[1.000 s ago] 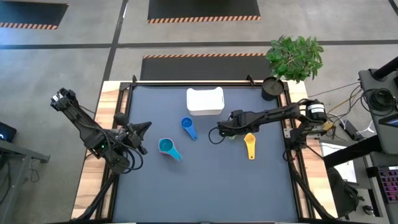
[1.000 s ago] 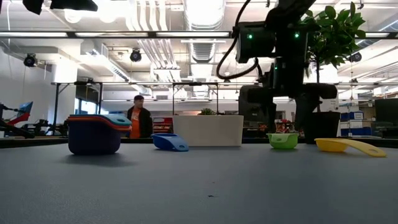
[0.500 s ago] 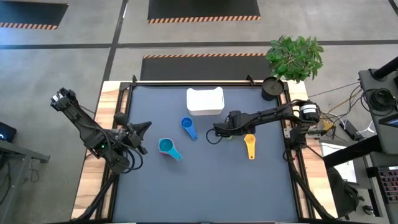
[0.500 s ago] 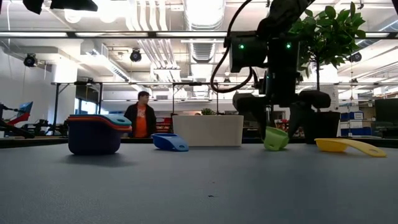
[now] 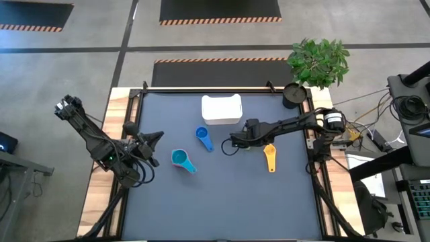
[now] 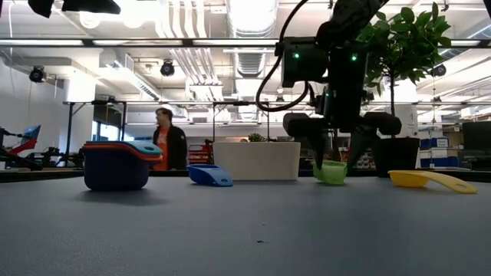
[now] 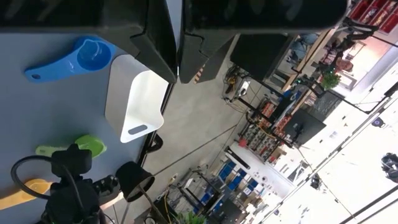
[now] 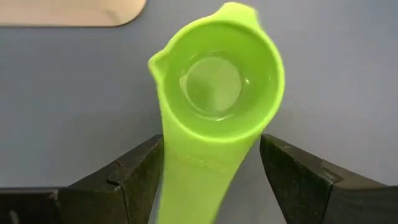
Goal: Nest measuring cups in basket
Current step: Stack the green measuring cup on top of the light blue measuring cup
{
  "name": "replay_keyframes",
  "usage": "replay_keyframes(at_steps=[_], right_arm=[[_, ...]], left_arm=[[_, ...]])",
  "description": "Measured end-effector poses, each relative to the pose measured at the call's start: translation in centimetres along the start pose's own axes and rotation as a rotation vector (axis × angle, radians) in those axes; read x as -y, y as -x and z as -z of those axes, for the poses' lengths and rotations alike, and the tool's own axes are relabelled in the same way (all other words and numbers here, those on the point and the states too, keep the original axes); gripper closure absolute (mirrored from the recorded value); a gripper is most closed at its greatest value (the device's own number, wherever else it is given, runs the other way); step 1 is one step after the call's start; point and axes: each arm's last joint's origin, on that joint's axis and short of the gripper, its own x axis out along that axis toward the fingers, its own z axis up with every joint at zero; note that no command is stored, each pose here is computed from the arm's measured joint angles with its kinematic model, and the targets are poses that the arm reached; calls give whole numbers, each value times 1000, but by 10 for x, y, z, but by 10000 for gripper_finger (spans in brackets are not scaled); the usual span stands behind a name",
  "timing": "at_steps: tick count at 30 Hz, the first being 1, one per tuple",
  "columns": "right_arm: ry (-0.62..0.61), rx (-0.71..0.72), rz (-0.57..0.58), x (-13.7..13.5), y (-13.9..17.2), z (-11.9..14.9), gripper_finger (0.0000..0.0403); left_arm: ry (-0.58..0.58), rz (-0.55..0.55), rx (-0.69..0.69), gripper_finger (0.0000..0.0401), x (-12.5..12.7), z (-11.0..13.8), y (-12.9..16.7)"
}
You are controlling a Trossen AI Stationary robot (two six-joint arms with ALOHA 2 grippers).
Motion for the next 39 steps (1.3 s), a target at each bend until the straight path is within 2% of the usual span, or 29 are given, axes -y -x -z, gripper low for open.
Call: replay_keyframes(at_steps=[5,15,29,39], right_arm=[[163,18,-1,-1,2,-2,140],[141,12,-13,-3,3,-2,147],[258,-34,-16,-1,7,-2,126],[240,-12,15,2,5,-3,128]], left_arm=[[0,0,0,401,0,0,0],[0,2,0,401,0,0,0],[-8,12,-4,401,1,2,0],[-6,11,-5,401,1,2,0]])
